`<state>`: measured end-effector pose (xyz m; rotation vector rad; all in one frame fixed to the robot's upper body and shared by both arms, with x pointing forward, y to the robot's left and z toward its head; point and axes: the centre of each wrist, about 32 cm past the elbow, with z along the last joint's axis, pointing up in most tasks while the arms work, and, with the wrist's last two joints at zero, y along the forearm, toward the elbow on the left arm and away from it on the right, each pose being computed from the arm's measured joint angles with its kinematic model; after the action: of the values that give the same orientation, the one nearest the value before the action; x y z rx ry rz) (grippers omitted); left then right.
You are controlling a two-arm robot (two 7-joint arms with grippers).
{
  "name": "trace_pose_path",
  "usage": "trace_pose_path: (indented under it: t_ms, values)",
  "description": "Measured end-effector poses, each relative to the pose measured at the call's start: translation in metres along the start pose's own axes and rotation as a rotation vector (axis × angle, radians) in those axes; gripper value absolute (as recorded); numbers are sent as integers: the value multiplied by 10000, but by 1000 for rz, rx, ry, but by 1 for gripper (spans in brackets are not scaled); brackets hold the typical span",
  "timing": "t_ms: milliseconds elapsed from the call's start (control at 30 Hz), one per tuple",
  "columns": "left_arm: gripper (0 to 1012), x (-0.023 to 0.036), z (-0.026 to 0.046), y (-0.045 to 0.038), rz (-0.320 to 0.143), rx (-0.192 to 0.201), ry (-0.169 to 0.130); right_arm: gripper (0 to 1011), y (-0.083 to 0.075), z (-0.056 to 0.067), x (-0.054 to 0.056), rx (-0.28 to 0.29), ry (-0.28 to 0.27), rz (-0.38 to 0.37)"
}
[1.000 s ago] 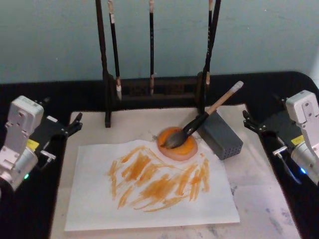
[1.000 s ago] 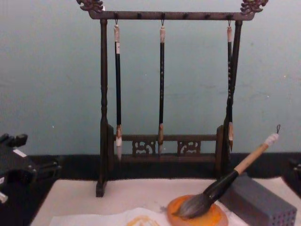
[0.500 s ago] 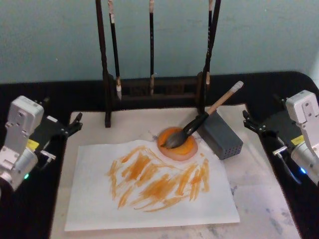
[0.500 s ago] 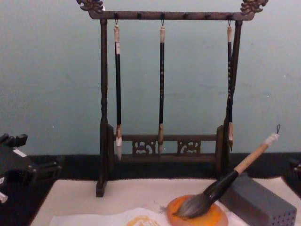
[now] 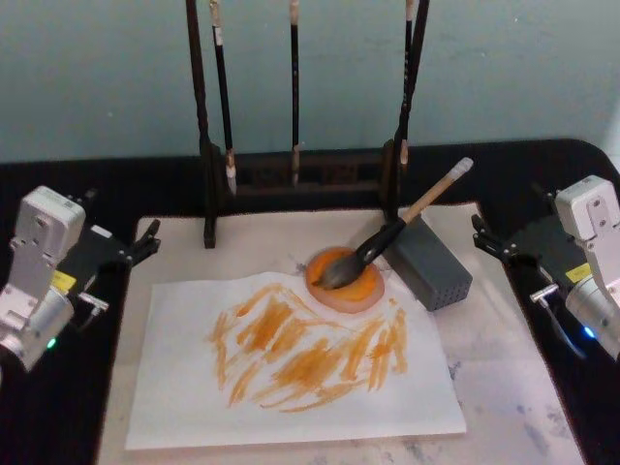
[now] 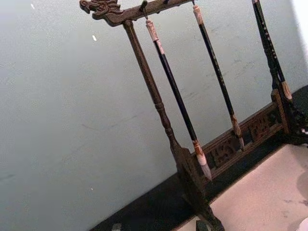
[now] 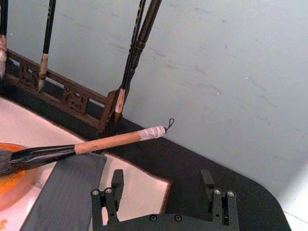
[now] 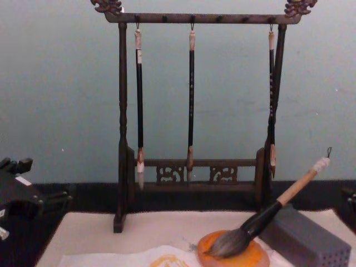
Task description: Pick up the brush from the inkstone, write on the paper, then place the brush back to its original position.
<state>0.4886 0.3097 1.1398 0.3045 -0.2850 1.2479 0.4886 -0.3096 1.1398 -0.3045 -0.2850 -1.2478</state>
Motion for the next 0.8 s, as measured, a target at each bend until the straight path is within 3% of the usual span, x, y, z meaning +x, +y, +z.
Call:
trace_pose_path:
  t_ms: [333,433,600,667,700,767,800]
  values:
    - [1001,0,0,0,0,0,0,1000,-2,4,-1,1,2,1]
    - [1001,0,0,0,0,0,0,1000,-12,31,-10,5,28,13]
    - [1001,0,0,0,0,0,0,1000,-14,71,-18,7,101,35]
    - [1001,0,0,0,0,0,0,1000,2,99,-12,-1,182,53]
    - [1001,0,0,0,0,0,0,1000,2,99,-12,-1,182,53]
    - [1001,0,0,0,0,0,0,1000,32,122,-7,-16,282,72]
    - [1001,0,0,0,0,0,0,1000,32,122,-7,-16,282,72]
